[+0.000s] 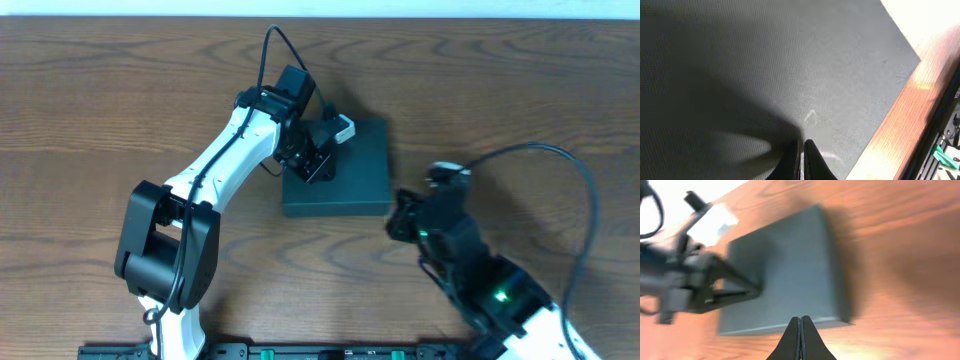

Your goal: Pack container

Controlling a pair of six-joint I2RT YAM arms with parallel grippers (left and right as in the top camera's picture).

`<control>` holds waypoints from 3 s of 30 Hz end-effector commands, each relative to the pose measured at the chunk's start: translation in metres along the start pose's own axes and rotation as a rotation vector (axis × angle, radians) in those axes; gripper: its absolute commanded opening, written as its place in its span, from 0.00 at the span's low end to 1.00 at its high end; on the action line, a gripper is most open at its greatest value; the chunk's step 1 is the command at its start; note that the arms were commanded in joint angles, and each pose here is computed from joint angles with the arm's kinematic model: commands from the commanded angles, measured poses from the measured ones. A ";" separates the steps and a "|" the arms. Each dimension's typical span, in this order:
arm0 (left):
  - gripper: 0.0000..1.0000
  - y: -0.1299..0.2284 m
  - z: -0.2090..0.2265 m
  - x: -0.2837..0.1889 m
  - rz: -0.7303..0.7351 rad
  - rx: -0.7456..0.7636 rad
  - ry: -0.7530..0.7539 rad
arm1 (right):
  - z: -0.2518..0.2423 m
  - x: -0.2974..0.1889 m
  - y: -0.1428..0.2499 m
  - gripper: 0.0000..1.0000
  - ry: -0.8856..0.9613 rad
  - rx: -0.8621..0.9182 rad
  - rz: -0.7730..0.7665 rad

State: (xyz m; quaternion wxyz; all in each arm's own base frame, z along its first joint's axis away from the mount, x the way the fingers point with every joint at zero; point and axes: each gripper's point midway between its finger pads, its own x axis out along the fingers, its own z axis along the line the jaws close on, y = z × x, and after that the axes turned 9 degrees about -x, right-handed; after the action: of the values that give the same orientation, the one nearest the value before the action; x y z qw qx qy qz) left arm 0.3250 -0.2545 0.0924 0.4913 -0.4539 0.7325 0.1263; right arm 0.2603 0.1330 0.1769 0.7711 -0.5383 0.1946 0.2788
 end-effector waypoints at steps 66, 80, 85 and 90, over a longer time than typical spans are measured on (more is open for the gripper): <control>0.06 0.008 0.000 0.042 0.138 -0.093 0.092 | 0.019 0.145 0.110 0.02 -0.018 -0.038 0.334; 0.06 0.007 0.005 0.039 0.129 -0.103 0.089 | 0.040 0.043 0.026 0.01 -0.151 -0.105 0.117; 0.06 0.003 0.000 0.036 0.114 -0.100 0.113 | 0.012 0.019 -0.005 0.02 -0.046 -0.100 -0.014; 0.06 -0.013 -0.007 0.021 0.063 -0.083 0.104 | -0.009 0.015 -0.017 0.02 0.011 -0.059 -0.042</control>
State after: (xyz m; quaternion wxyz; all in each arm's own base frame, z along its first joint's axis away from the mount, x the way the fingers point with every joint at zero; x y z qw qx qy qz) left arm 0.3234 -0.2821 0.0913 0.4147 -0.4654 0.7708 0.1313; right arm 0.2755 0.1400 0.1700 0.7575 -0.5551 0.1702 0.2987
